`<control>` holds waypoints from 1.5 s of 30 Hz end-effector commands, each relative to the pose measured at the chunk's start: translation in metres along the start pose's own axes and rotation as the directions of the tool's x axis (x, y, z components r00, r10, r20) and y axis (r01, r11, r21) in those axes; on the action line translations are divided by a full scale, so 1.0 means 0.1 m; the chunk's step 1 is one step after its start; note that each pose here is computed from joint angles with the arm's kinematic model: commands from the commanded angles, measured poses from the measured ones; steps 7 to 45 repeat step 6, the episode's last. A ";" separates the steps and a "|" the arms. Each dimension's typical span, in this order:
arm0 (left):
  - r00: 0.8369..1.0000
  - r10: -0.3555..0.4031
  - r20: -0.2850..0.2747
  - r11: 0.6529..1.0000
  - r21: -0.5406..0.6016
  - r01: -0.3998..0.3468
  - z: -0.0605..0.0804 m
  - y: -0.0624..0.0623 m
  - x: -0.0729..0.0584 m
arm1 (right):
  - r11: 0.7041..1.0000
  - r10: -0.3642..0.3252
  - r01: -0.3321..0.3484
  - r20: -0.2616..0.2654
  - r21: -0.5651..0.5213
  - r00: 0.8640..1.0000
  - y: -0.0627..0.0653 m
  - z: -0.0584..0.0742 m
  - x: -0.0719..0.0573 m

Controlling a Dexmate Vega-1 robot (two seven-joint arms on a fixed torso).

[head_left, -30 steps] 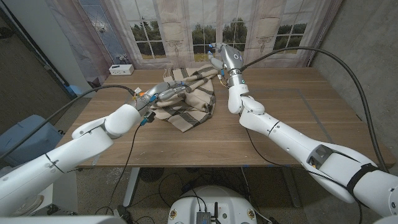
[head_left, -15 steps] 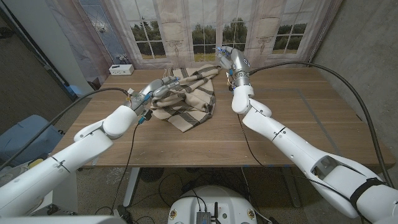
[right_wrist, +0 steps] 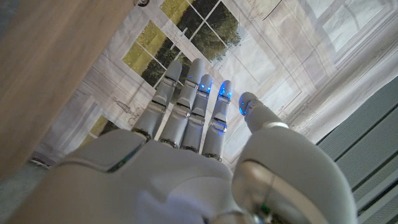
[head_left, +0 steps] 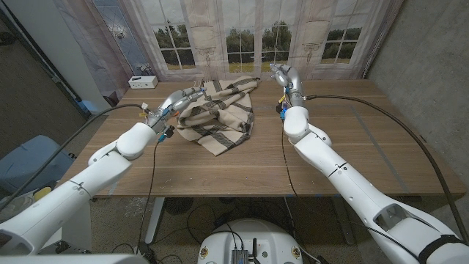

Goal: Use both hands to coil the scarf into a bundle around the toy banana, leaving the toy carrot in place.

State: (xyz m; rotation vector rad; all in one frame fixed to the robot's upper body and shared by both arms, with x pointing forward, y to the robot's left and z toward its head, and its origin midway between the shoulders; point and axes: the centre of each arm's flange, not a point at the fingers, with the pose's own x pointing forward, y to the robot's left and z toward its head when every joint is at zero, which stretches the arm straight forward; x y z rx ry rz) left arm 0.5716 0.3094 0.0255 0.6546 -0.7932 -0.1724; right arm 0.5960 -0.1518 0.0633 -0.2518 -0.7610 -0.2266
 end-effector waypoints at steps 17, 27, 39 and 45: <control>1.000 0.007 -0.017 0.981 -0.192 -0.010 -0.44 0.07 0.13 | 0.943 -0.241 0.263 -0.124 0.204 0.963 -0.47 -0.37 -0.44; 1.000 0.007 -0.017 0.981 -0.192 -0.010 -0.44 0.07 0.13 | 0.943 -0.241 0.263 -0.124 0.204 0.963 -0.47 -0.37 -0.44; 1.000 0.007 -0.017 0.981 -0.192 -0.010 -0.44 0.07 0.13 | 0.943 -0.241 0.263 -0.124 0.204 0.963 -0.47 -0.37 -0.44; 1.000 0.007 -0.017 0.981 -0.192 -0.010 -0.44 0.07 0.13 | 0.943 -0.241 0.263 -0.124 0.204 0.963 -0.47 -0.37 -0.44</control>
